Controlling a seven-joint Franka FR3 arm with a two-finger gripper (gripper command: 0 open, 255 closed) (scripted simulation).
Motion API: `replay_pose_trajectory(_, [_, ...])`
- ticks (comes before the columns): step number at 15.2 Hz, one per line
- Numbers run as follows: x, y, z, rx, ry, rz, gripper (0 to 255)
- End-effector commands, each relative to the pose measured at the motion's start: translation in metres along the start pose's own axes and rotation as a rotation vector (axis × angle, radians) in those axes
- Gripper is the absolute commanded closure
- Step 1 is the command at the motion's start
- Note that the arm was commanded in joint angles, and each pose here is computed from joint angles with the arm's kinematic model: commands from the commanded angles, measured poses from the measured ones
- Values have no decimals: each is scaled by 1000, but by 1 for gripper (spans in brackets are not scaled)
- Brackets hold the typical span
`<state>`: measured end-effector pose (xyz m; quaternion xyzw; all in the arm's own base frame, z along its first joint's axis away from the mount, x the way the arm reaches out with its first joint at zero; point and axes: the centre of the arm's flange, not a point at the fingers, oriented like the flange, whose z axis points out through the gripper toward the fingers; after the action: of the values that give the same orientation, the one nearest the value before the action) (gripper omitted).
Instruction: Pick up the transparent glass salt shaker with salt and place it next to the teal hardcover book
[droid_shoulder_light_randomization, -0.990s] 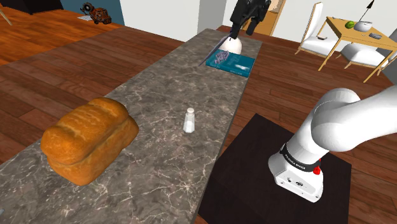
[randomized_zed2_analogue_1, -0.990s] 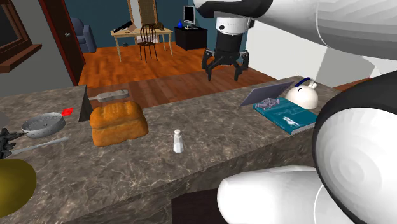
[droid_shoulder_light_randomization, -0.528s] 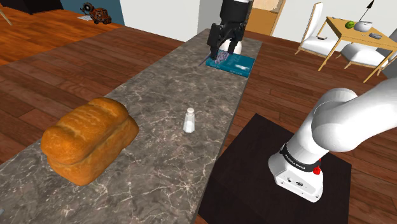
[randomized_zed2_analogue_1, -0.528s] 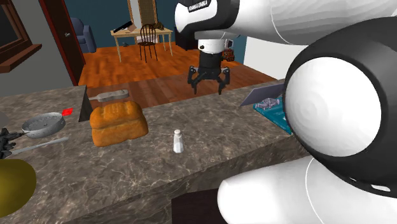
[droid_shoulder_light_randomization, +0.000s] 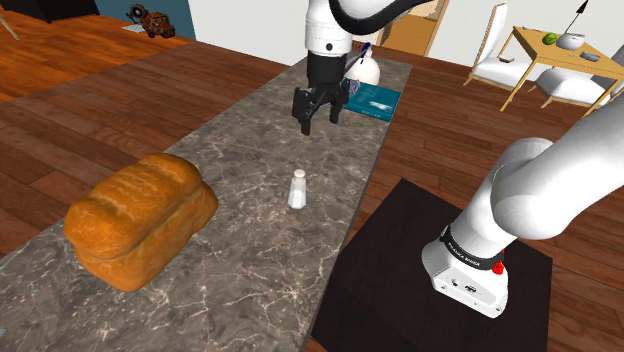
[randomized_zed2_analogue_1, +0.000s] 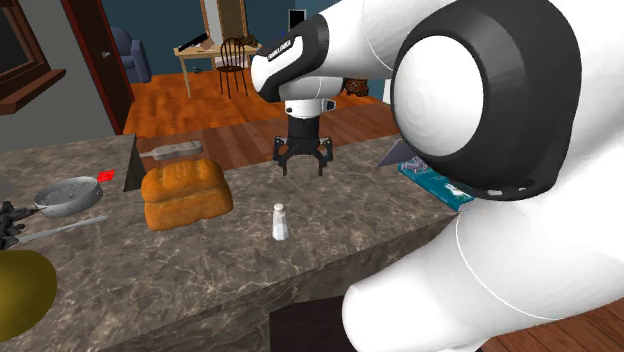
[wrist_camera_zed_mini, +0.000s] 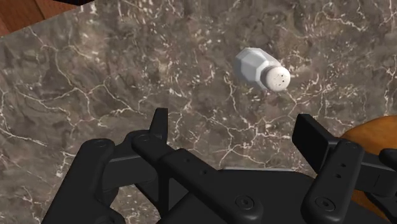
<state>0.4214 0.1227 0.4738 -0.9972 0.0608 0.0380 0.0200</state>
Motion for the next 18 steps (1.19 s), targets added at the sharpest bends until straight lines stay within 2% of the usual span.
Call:
replay_pose_trajectory(1, [8, -15, 22, -2, -31, 3, 0])
replay_pose_trajectory(8, [35, -64, 99, -8, -136, 11, 0])
replay_pose_trajectory(15, [30, -64, 136, -8, -136, 11, 0])
replay_pose_trajectory(18, [29, -64, 139, -8, -136, 11, 0])
